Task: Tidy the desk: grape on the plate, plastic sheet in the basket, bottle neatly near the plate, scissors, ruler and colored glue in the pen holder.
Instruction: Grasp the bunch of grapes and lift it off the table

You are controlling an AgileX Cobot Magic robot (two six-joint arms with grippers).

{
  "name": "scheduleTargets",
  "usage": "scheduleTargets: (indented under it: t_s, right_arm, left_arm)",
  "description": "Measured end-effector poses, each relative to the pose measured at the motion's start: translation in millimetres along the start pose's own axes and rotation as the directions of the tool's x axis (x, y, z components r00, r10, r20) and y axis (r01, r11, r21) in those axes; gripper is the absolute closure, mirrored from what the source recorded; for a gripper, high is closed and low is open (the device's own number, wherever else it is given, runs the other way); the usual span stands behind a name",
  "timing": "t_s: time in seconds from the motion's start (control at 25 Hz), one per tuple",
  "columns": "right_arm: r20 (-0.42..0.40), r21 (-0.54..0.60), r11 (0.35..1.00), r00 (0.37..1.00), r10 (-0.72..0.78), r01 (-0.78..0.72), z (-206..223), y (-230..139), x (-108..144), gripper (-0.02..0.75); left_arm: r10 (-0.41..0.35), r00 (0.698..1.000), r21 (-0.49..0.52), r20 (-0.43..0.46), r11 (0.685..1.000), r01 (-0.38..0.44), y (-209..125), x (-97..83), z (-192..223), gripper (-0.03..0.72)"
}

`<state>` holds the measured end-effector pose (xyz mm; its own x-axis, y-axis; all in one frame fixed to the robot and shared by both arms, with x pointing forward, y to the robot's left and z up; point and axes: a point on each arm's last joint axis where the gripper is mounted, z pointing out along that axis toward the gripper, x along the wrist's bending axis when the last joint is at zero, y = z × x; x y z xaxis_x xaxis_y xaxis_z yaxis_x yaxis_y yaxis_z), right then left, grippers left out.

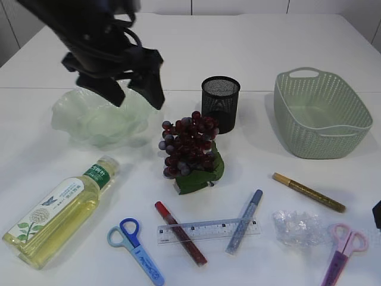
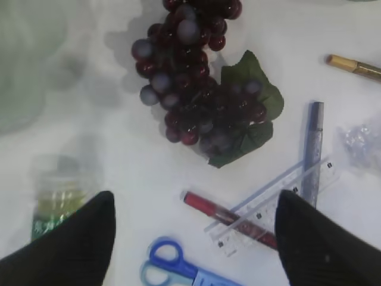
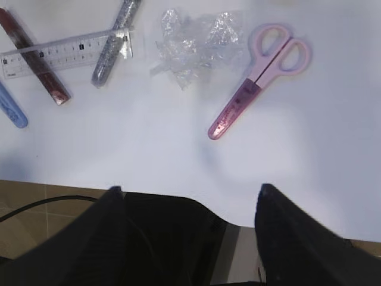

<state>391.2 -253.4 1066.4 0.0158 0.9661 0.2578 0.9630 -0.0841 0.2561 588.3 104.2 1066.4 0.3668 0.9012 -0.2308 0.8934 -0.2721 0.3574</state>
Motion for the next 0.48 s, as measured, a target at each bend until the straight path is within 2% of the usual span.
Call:
scheduleTargets:
  t_s: [0.12,0.28,0.48]
  right_arm:
    - [-0.002,-0.007,1.000,1.000,0.003,-0.003,3,3,0,0.207]
    - [-0.004,-0.008,1.000,1.000,0.004,-0.004,3,4,1,0.207]
    - [-0.004,-0.011,1.000,1.000,0.004,-0.004,3,4,1,0.207]
  left_arm:
    - [0.015,1.000,0.022,0.005,1.000,-0.015,17,-7.1,33,0.077]
    - [0.016,1.000,0.039,0.004,0.999,-0.016,35,-6.0,69,0.077]
    - [0.026,1.000,0.046,-0.014,0.999,-0.025,46,-2.3,94,0.077]
